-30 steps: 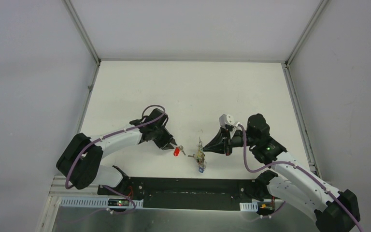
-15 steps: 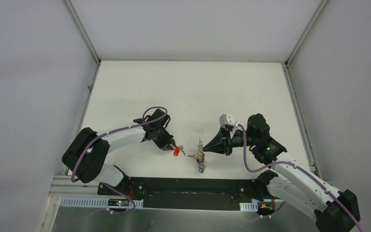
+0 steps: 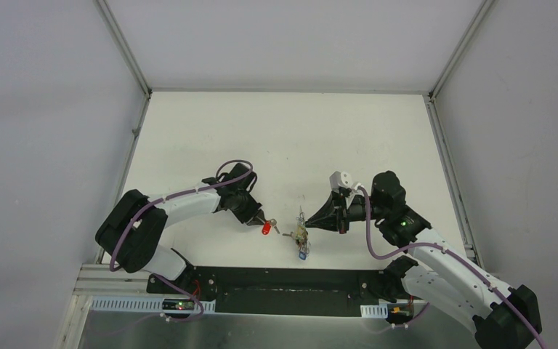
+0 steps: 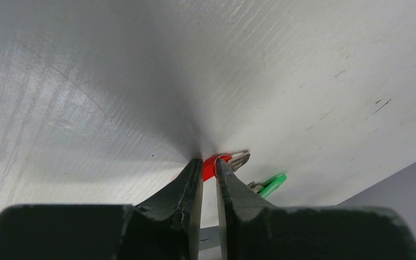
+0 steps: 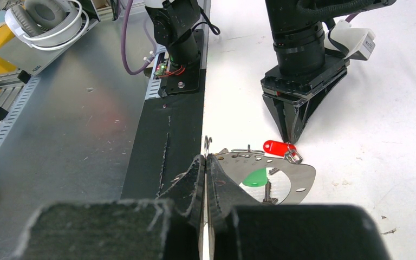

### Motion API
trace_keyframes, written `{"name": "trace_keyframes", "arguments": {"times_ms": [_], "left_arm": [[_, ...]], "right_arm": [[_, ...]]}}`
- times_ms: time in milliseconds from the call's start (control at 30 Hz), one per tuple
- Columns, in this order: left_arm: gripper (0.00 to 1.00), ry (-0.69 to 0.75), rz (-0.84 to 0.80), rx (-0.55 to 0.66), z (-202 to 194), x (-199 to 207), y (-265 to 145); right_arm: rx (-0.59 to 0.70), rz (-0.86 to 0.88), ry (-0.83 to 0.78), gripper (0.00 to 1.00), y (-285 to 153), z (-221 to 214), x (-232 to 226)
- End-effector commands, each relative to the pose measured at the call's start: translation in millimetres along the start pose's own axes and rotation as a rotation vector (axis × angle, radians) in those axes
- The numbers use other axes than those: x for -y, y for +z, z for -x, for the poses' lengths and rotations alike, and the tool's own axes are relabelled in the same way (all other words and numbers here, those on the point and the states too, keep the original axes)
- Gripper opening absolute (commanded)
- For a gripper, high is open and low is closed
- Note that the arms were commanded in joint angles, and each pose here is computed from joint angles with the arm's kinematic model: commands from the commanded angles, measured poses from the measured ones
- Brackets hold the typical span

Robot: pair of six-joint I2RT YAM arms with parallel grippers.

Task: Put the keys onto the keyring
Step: Pick up the key from the center of the board.

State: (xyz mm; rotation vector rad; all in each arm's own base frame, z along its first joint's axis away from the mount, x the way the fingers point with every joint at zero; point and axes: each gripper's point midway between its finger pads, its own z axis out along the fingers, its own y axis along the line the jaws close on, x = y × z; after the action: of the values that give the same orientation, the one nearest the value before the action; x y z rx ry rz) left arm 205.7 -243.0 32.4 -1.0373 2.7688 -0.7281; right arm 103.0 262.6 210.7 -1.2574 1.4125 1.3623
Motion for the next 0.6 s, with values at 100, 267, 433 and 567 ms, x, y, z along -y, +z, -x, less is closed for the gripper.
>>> {"name": "trace_keyframes", "arguments": {"times_ms": [100, 267, 433, 567], "left_arm": [[0.23, -0.007, -0.066, 0.006, 5, 27, -5], [0.22, 0.009, -0.088, -0.004, 3, 35, -9], [0.18, 0.016, -0.091, -0.010, 2, 36, -10], [0.20, 0.032, -0.083, -0.020, 1, 35, -7]], "right_arm": [[0.033, 0.017, -0.052, 0.00, 0, 12, -4], [0.033, 0.017, -0.050, 0.00, 0, 12, -4], [0.033, 0.016, -0.051, 0.00, 0, 12, -4], [0.032, 0.017, -0.052, 0.00, 0, 12, -4]]}}
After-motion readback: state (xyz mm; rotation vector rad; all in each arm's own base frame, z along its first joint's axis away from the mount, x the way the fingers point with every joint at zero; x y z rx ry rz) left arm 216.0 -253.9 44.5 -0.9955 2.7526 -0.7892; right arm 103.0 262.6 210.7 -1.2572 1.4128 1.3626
